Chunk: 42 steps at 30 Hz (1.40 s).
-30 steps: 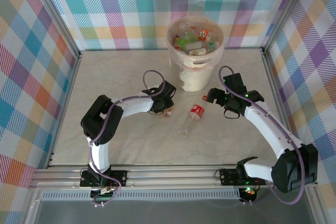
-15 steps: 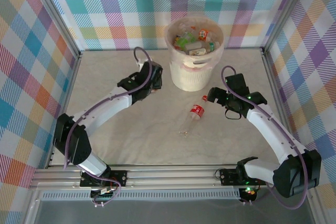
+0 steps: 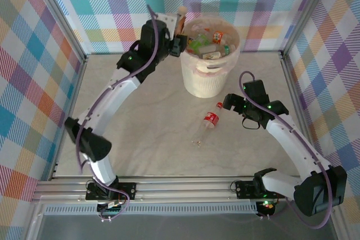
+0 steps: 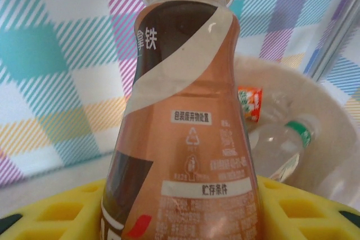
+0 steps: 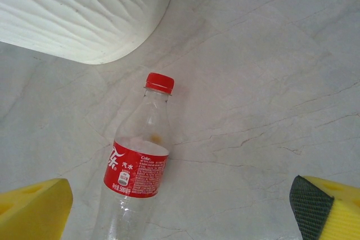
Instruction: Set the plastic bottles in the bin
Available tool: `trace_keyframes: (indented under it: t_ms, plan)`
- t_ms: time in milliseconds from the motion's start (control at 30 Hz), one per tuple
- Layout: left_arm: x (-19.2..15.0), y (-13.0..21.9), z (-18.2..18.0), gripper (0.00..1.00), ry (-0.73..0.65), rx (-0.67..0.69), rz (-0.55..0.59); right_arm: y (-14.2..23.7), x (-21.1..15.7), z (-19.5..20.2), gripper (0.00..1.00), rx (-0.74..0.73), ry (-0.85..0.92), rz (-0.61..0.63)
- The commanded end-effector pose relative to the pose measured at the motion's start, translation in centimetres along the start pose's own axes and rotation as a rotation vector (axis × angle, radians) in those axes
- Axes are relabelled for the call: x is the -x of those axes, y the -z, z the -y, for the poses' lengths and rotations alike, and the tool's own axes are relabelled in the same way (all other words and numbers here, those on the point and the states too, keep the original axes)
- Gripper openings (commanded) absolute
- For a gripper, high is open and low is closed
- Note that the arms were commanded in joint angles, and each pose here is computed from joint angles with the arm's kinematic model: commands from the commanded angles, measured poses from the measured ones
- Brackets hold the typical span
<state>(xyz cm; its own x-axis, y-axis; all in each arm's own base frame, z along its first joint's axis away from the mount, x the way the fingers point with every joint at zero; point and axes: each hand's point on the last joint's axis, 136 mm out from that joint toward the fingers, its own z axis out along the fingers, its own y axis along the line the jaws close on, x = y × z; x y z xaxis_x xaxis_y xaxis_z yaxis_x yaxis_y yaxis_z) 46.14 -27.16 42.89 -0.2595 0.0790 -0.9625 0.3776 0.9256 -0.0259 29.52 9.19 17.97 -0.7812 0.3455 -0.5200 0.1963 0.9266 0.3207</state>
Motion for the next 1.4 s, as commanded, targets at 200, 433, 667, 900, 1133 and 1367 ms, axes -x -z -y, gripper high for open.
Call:
trace_keyframes:
  t_ms: [200,433,667,900,1133,1367]
  plan:
    - [1.1,-6.7,2.6,0.38,-0.082,-0.109,0.000,-0.1,-0.4,-0.1,1.00,0.010,-0.009,-0.009]
    - [1.2,-9.8,2.2,0.39,-0.081,-0.095,0.069,-0.6,-0.9,-0.5,1.00,0.039,-0.016,-0.031]
    - [-1.3,-11.7,1.3,0.41,-0.066,-0.083,0.008,-0.8,-1.3,-0.3,1.00,0.035,-0.022,-0.036]
    - [-3.4,-12.7,1.5,0.46,-0.039,-0.094,-0.052,-1.0,-1.3,-0.6,1.00,0.051,-0.028,-0.045]
    - [-3.7,-12.4,1.5,0.66,0.006,-0.094,-0.074,-1.1,-1.4,-0.6,1.00,0.048,-0.028,-0.047]
    - [-2.7,-11.7,1.5,0.78,0.027,-0.093,-0.051,-1.0,-1.5,-0.6,1.00,0.056,-0.030,-0.046]
